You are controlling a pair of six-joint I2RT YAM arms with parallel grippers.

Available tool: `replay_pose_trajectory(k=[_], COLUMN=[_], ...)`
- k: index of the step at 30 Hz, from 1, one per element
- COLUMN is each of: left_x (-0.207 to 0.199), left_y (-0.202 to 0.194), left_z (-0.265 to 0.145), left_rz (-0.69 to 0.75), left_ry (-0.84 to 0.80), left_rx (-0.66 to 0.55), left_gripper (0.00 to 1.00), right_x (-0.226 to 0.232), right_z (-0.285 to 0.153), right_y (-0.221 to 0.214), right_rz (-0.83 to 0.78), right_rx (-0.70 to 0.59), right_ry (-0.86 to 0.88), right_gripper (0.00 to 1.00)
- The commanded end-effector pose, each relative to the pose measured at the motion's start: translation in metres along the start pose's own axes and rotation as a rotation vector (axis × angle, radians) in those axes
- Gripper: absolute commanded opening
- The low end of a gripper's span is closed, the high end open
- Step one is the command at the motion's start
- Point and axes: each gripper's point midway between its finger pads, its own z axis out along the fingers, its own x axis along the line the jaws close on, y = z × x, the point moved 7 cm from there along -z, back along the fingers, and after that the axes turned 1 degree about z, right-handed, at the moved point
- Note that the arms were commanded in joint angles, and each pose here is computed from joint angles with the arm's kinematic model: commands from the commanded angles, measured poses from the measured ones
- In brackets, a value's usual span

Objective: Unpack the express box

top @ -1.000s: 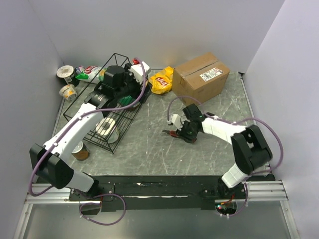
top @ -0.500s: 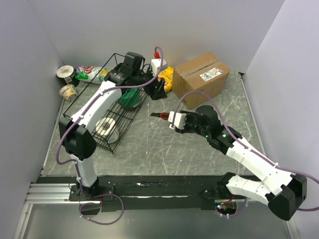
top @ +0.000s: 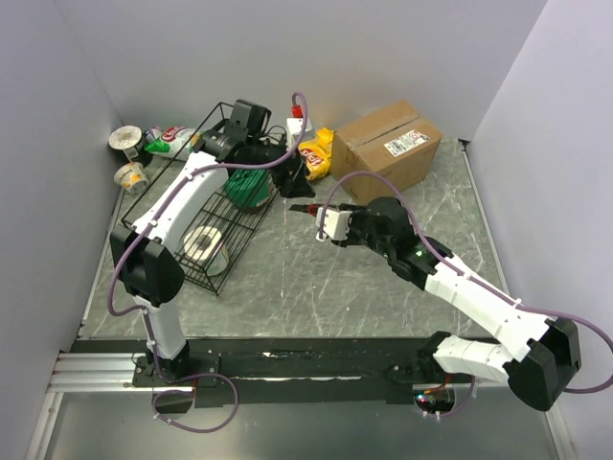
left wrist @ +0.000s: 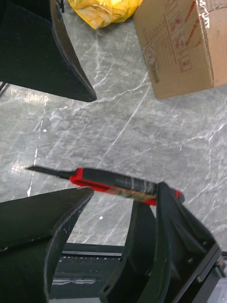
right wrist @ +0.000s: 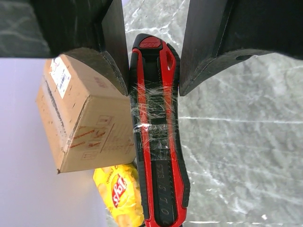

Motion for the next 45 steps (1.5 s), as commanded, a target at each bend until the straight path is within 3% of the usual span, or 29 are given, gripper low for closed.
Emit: replay_pose_trajectory(k=[1, 7, 18, 25, 30, 31, 32, 33, 34, 36, 37, 38, 40, 41, 45], left_x=[-0.007, -0.008, -0.004, -0.004, -0.005, -0.006, -0.006, -0.005, -0.006, -0.003, -0.003, -0.004, -0.004, -0.005, -0.014], left_y=[0.014, 0.013, 0.012, 0.013, 0.014, 0.016, 0.017, 0.019, 0.022, 0.027, 0.033, 0.022, 0.020, 0.022, 0.029], left_z=[-0.008, -0.006, -0.003, -0.001, -0.002, -0.003, -0.004, -0.004, -0.008, -0.011, -0.023, -0.023, -0.035, -0.038, -0.052], left_rz=[0.059, 0.066, 0.087, 0.107, 0.161, 0.174, 0.203, 0.216, 0.228, 0.235, 0.244, 0.183, 0.206, 0.191, 0.224], left_ry=[-0.065, -0.088, -0.116, -0.137, -0.170, -0.172, -0.171, -0.163, -0.156, -0.134, -0.109, -0.113, -0.082, -0.074, -0.022], left_rx=[-0.050, -0.062, -0.058, -0.062, -0.074, -0.077, -0.081, -0.083, -0.090, -0.125, -0.153, -0.152, -0.209, -0.230, -0.306], left_gripper=[0.78, 0.72, 0.49, 0.46, 0.21, 0.08, 0.01, 0.01, 0.01, 0.01, 0.01, 0.01, 0.01, 0.01, 0.01], right_x=[-0.043, -0.053, -0.064, -0.066, -0.068, -0.071, -0.071, -0.072, -0.072, -0.084, -0.084, -0.074, -0.102, -0.099, -0.131], right_z=[-0.004, 0.001, 0.002, 0.002, 0.006, 0.006, 0.008, 0.009, 0.009, 0.000, -0.004, -0.008, -0.040, -0.039, -0.069], right_y=[0.034, 0.046, 0.058, 0.061, 0.061, 0.063, 0.064, 0.066, 0.067, 0.072, 0.080, 0.052, 0.075, 0.057, 0.068], right_rz=[0.012, -0.030, -0.030, -0.046, -0.038, -0.030, -0.015, -0.009, -0.001, 0.073, 0.111, 0.295, 0.467, 0.642, 0.810], right_rx=[-0.111, -0.141, -0.184, -0.200, -0.202, -0.208, -0.207, -0.213, -0.223, -0.233, -0.301, -0.194, -0.342, -0.259, -0.369], right_ry=[-0.161, -0.200, -0.299, -0.318, -0.337, -0.349, -0.345, -0.346, -0.341, -0.310, -0.197, -0.034, 0.130, 0.241, 0.421], right_gripper=[0.00, 0.00, 0.00, 0.00, 0.00, 0.00, 0.00, 0.01, 0.33, 0.75, 0.98, 0.99, 0.99, 0.99, 0.99])
